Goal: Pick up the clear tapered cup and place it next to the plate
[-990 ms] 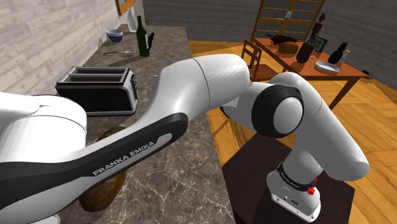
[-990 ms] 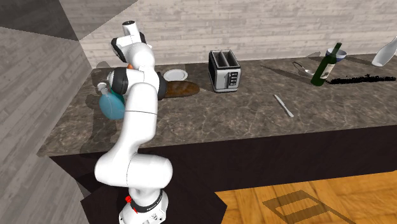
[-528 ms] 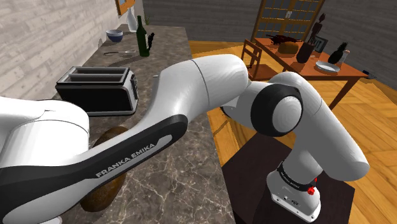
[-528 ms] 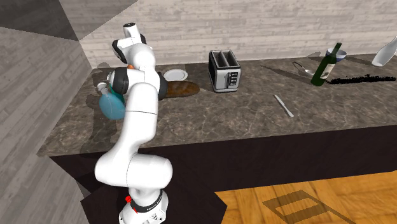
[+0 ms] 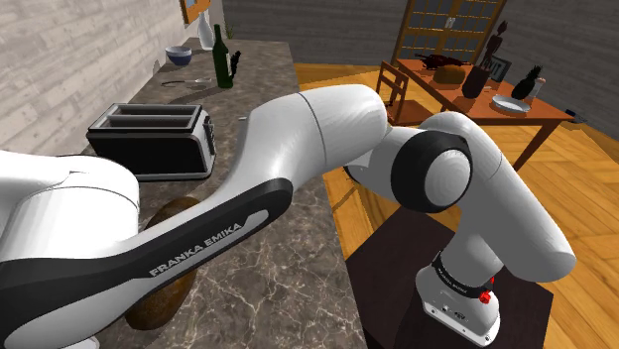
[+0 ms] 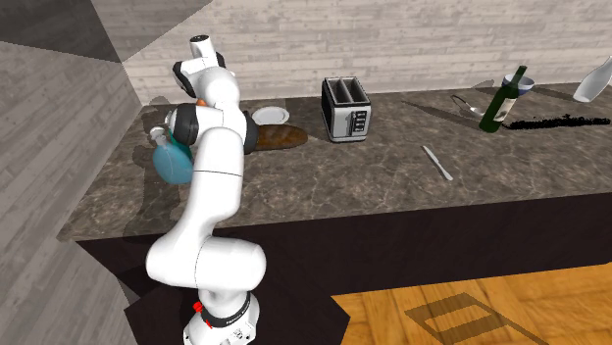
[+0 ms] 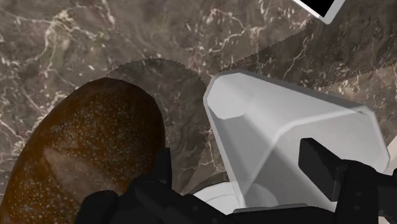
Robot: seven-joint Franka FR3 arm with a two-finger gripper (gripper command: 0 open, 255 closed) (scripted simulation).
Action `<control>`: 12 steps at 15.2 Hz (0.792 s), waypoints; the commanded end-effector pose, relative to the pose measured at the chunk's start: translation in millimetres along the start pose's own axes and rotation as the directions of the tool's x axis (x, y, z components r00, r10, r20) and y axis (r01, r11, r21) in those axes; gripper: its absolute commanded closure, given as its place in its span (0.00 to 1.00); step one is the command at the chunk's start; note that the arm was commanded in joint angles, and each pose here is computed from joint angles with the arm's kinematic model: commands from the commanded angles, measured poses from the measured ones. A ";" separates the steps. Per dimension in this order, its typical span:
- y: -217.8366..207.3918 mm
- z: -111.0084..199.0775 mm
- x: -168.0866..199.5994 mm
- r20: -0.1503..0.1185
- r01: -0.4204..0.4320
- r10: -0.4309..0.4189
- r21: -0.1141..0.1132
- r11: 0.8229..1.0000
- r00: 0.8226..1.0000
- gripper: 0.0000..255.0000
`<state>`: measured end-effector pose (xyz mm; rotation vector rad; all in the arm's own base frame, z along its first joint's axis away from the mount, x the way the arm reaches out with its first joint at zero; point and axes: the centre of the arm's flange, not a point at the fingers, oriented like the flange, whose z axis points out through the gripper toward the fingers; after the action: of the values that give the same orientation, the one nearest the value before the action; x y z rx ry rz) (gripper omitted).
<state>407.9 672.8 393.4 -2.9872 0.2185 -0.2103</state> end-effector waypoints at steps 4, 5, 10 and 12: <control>0.0 -50.0 0.0 0.000 0.000 0.000 0.000 1.000 1.000 0.00; 0.0 -50.0 0.0 0.000 0.000 0.000 0.000 1.000 1.000 0.00; 0.0 -50.0 0.0 0.000 0.000 0.000 0.000 1.000 1.000 0.00; 0.0 -50.0 0.0 0.000 0.000 0.000 0.000 1.000 1.000 0.00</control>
<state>400.5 666.5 442.4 -2.9871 0.2185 -0.2103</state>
